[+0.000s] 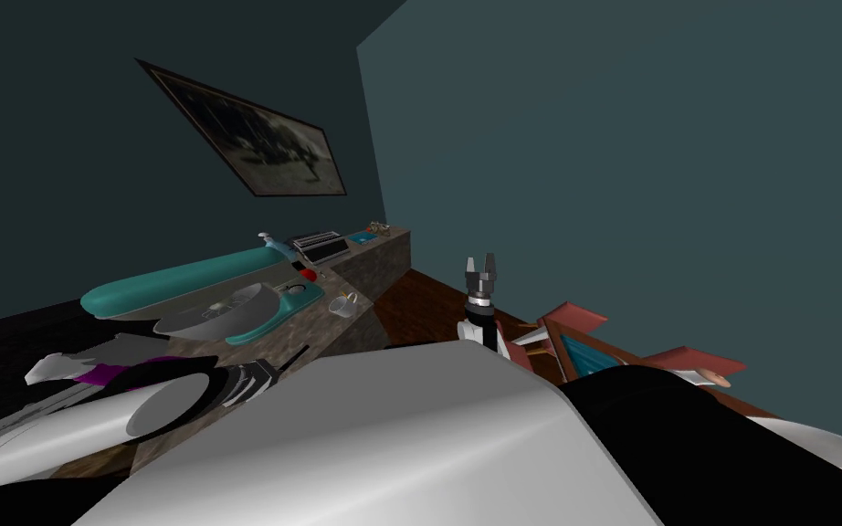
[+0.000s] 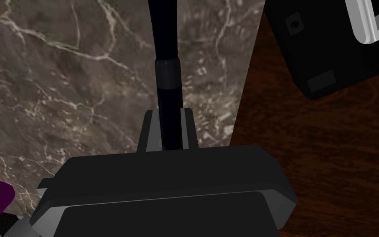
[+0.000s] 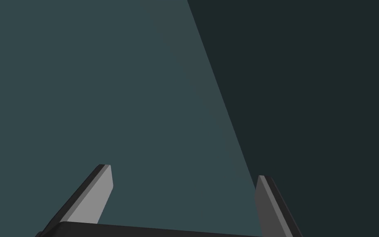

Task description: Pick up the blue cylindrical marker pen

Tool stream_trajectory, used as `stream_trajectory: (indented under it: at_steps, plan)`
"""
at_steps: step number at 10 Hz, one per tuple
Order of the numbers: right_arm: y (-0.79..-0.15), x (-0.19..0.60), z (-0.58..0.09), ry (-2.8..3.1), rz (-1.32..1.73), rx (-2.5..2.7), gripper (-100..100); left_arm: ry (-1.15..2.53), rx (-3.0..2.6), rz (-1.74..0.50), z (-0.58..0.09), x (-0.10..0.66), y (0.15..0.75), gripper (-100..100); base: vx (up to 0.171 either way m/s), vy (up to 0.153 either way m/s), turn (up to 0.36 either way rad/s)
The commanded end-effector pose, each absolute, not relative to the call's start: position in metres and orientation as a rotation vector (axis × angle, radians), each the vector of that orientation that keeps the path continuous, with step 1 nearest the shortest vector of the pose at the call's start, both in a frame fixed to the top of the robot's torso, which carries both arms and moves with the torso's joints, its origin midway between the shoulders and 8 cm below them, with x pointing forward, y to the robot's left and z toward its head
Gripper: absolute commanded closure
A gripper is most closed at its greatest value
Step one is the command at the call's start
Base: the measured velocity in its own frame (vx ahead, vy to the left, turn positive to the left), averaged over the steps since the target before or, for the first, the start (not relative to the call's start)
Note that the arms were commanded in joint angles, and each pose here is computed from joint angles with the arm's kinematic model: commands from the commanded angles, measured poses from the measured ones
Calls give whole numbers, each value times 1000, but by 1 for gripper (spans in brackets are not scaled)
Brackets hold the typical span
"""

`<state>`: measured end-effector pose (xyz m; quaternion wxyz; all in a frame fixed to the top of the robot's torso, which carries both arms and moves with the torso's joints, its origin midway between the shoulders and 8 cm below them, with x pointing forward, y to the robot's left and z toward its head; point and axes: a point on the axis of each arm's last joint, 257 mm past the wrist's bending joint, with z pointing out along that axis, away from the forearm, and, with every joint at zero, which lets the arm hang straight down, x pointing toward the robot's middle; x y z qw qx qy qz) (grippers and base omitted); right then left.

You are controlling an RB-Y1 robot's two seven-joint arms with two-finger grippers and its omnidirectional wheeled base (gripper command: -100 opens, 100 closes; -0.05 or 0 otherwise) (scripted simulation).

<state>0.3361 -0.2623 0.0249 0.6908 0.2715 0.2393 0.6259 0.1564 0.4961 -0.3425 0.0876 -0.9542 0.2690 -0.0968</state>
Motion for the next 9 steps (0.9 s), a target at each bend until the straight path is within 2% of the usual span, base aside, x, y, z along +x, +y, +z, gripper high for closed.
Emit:
stream_trajectory:
  at_steps: [1, 3, 4, 5, 8, 9]
  plan:
    - [-262, 336, 25, 535, 1399, 607, 0, 801, -2841, -288, -342, 156, 496, 100, 0, 0, 0]
    - [-262, 336, 25, 535, 1399, 607, 0, 801, -2842, -288, -342, 156, 496, 100, 0, 0, 0]
    - [-262, 336, 25, 535, 1399, 607, 0, 801, -2842, -288, -342, 156, 496, 0, 0, 0, 0]
    - [-262, 336, 25, 535, 1399, 607, 0, 807, -2847, -286, -335, 155, 491, 100, -4, 7, 26]
    - [-262, 336, 25, 535, 1399, 607, 0, 813, -2845, -287, -328, 156, 489, 100, -5, 13, 25]
    - [-262, 336, 25, 535, 1399, 607, 0, 813, -2846, -286, -328, 156, 489, 0, 0, 0, 0]
